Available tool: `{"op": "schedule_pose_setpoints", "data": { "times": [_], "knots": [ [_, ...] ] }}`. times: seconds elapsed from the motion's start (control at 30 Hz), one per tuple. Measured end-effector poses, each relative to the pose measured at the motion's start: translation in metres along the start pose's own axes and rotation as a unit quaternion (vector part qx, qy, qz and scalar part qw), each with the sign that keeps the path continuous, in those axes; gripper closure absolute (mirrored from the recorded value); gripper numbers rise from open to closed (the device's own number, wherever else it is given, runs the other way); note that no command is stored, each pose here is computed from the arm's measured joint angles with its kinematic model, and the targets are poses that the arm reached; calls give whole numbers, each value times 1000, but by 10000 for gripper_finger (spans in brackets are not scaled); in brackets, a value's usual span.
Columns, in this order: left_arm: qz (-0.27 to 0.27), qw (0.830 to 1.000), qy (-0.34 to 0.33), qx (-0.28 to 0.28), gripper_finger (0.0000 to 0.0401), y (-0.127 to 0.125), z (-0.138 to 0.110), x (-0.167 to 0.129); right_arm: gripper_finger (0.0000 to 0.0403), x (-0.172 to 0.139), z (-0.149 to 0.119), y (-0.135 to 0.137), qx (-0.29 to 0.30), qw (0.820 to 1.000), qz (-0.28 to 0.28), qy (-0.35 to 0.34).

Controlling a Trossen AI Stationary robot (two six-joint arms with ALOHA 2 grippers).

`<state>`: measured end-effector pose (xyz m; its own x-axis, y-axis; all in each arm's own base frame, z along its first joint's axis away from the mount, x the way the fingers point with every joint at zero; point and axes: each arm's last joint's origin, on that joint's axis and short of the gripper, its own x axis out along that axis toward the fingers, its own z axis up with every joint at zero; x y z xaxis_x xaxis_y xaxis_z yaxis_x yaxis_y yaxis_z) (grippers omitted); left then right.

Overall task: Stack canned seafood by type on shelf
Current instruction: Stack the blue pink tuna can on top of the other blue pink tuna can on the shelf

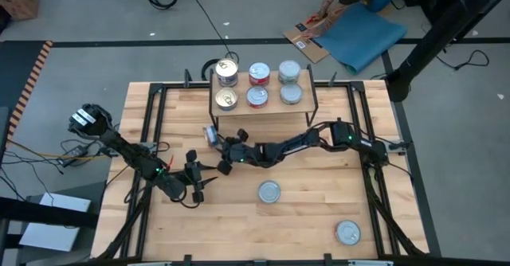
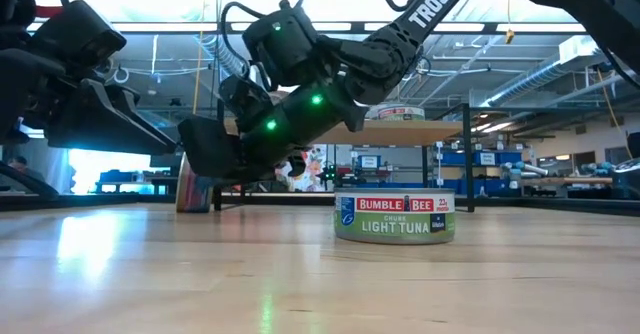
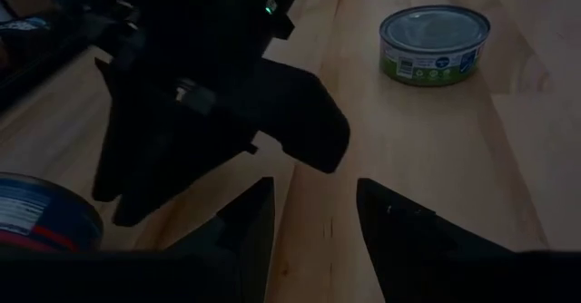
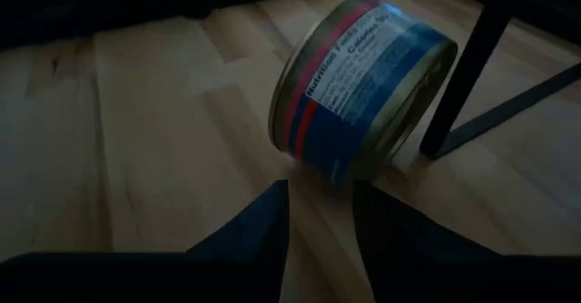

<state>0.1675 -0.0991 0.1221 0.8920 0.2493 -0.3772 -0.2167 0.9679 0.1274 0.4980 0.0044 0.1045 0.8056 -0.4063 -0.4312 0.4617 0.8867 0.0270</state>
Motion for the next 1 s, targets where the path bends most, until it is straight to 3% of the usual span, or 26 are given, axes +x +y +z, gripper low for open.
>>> {"op": "schedule_pose_setpoints", "data": {
  "times": [0.43, 0.63, 0.87, 1.0],
  "knots": [
    [0, 998, -40, -52, 246, 6, 16, -2, 272, -10, -5, 12, -18, 999, 5, 30],
    [18, 995, -66, -71, 303, 22, 33, -8, 277, -25, 5, 17, -35, 998, 6, 54],
    [48, 994, -25, -94, 386, 45, 31, -6, 305, -47, 19, 28, -61, 996, 29, 66],
    [75, 991, 0, -112, 395, 59, 29, -2, 337, -52, 19, 34, -63, 994, 63, 70]
  ]
}}
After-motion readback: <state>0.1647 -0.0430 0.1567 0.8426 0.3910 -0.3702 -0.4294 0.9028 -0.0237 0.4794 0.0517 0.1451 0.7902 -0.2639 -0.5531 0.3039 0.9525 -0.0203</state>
